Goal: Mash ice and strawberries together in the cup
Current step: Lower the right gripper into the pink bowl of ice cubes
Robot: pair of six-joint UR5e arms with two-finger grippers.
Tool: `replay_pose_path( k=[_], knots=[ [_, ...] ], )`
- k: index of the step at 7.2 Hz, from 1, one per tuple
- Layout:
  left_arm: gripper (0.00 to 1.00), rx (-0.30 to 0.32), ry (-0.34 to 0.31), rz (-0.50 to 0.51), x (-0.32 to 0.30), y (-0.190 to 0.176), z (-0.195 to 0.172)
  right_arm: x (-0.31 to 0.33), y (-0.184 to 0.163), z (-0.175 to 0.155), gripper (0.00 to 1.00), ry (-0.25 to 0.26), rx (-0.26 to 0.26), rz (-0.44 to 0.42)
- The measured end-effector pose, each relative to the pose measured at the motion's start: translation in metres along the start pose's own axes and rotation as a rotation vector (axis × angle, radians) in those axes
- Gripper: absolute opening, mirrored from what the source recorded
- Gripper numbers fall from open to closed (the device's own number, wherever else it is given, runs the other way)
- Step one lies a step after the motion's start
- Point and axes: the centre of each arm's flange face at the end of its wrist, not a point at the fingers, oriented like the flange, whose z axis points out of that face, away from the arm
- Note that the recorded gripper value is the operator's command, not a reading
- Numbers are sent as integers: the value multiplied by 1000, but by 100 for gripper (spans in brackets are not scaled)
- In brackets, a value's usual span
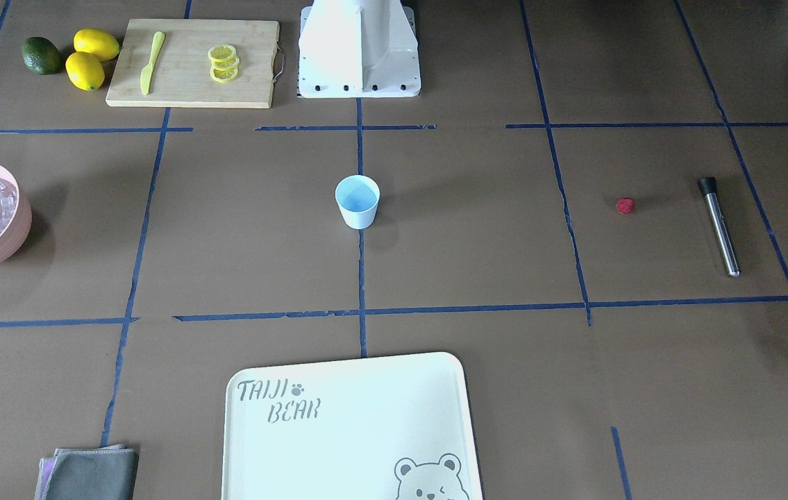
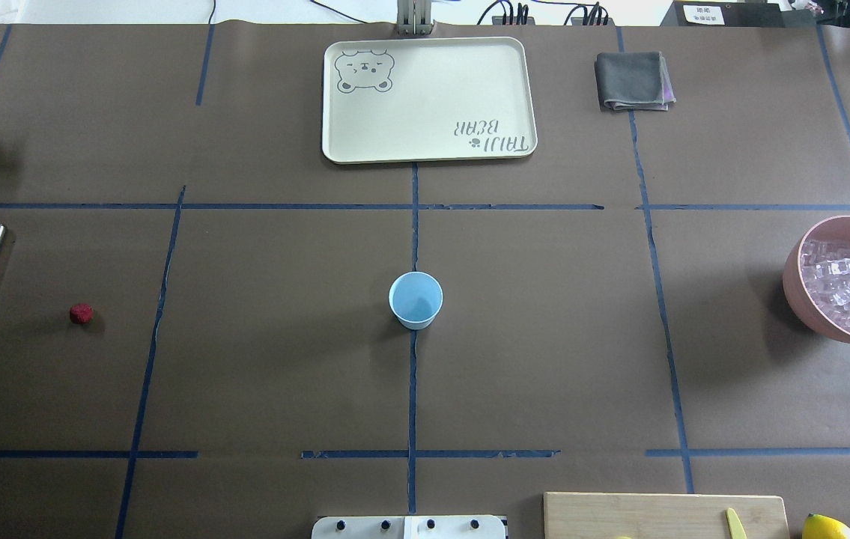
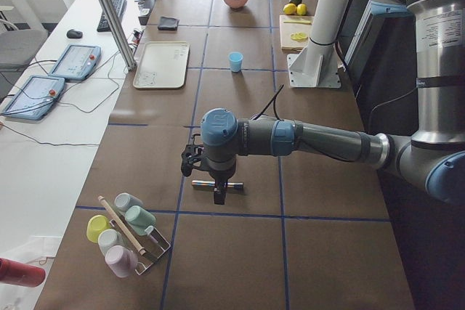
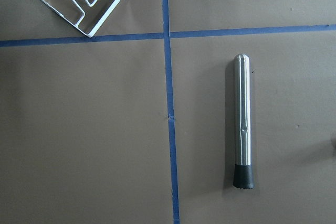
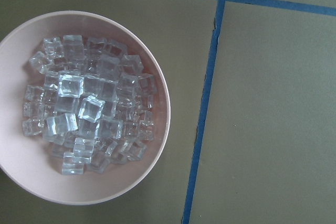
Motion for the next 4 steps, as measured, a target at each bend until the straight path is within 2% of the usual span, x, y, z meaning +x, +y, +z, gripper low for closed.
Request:
replay_pose_path(
  k=[2, 4],
  knots=[
    [100, 0, 0, 0, 0, 1, 0, -5, -4, -3, 100, -11, 31, -31],
    [100, 0, 0, 1, 0, 1, 0, -11, -7, -1, 99, -28, 35, 18]
  ],
)
